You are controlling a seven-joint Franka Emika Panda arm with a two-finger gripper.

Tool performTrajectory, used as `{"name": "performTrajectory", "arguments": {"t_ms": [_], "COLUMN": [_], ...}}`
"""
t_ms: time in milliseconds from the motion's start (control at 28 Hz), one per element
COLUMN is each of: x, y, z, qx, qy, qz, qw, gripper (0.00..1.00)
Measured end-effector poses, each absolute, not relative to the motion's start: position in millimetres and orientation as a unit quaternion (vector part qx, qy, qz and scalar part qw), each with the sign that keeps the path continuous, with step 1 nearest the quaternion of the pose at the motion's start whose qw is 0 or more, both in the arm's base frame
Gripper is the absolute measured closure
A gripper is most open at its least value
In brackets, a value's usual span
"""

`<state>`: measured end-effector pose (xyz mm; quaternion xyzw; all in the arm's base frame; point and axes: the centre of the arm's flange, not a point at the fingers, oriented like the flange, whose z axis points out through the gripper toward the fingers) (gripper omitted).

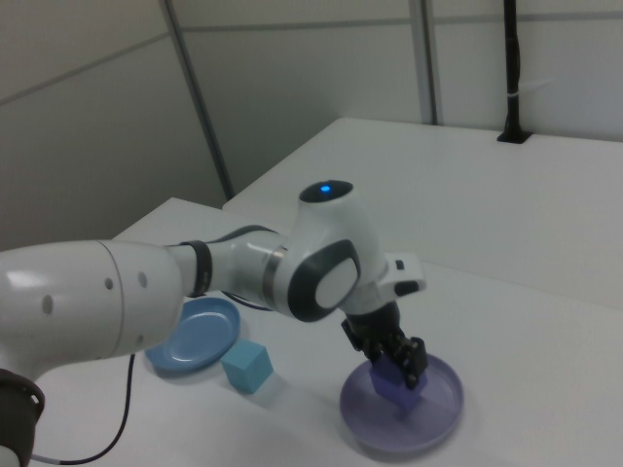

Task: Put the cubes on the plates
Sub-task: 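Lift the purple cube, place it on the lavender plate, release, then move the gripper to the light cyan cube and grasp it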

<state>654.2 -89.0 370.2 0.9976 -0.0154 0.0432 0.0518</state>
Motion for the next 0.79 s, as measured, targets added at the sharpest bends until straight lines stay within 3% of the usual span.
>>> {"name": "performTrajectory", "arguments": {"t_ms": [214, 321, 571, 786], "x": [655.7, 656.6, 651.9, 641.3], "y": [-87.9, -81.2, -51.7, 26.8], "z": [364.8, 367.8, 388.4, 390.7], "qx": [0.998, 0.998, 0.999, 0.998], "qy": [-0.015, -0.012, 0.002, 0.055], "qz": [0.043, 0.046, 0.037, 0.02], "qw": [0.049, 0.046, 0.038, 0.027], "gripper": [0.07, 0.0, 0.0, 0.0]}}
